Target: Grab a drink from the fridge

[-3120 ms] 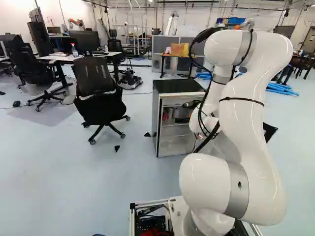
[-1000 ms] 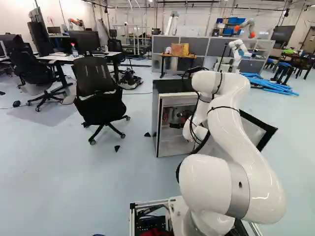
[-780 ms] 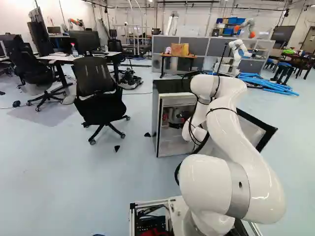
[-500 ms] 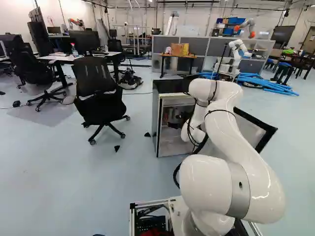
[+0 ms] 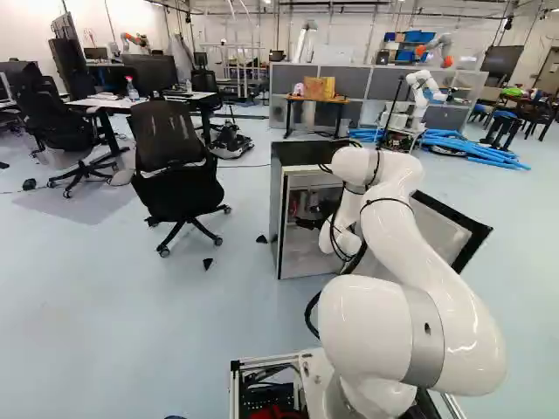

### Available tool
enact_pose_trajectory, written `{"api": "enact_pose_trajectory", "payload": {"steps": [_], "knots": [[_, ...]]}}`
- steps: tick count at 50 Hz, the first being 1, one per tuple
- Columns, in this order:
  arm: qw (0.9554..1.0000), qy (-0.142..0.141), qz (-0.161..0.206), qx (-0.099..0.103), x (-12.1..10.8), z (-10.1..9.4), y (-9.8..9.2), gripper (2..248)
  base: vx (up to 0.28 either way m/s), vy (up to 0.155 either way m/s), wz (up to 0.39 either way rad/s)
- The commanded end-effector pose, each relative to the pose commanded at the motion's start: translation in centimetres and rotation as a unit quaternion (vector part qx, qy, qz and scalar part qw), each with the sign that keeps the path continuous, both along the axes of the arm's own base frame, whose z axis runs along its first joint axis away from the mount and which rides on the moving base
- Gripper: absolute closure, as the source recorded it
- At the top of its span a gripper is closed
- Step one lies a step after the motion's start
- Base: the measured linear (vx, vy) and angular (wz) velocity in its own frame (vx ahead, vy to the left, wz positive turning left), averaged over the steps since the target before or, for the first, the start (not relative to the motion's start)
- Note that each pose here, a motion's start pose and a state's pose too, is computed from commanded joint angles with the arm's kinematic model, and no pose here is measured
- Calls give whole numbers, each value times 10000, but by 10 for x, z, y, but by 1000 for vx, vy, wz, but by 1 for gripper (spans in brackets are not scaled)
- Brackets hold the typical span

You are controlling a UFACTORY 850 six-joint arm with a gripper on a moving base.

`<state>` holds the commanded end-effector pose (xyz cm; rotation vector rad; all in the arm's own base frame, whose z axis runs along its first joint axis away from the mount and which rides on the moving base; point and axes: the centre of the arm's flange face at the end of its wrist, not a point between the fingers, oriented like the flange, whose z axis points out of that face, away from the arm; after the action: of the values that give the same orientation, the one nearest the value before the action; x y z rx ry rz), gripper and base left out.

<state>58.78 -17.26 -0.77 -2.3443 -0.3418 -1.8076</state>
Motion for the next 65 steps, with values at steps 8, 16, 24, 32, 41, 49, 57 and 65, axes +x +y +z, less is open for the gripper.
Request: {"api": "enact_pose_trajectory", "payload": {"steps": [8,16,24,32,41,49,57,65], "knots": [[10000,0,0,0,0,0,0,14,0,0,0],[10000,0,0,0,0,0,0,39,0,0,0],[10000,0,0,0,0,0,0,51,0,0,0],[10000,0,0,0,0,0,0,76,0,0,0],[10000,0,0,0,0,0,0,80,0,0,0],[10000,0,0,0,0,0,0,78,0,0,0],[10000,0,0,0,0,0,0,82,0,0,0],[10000,0,0,0,0,0,0,109,0,0,0]]}}
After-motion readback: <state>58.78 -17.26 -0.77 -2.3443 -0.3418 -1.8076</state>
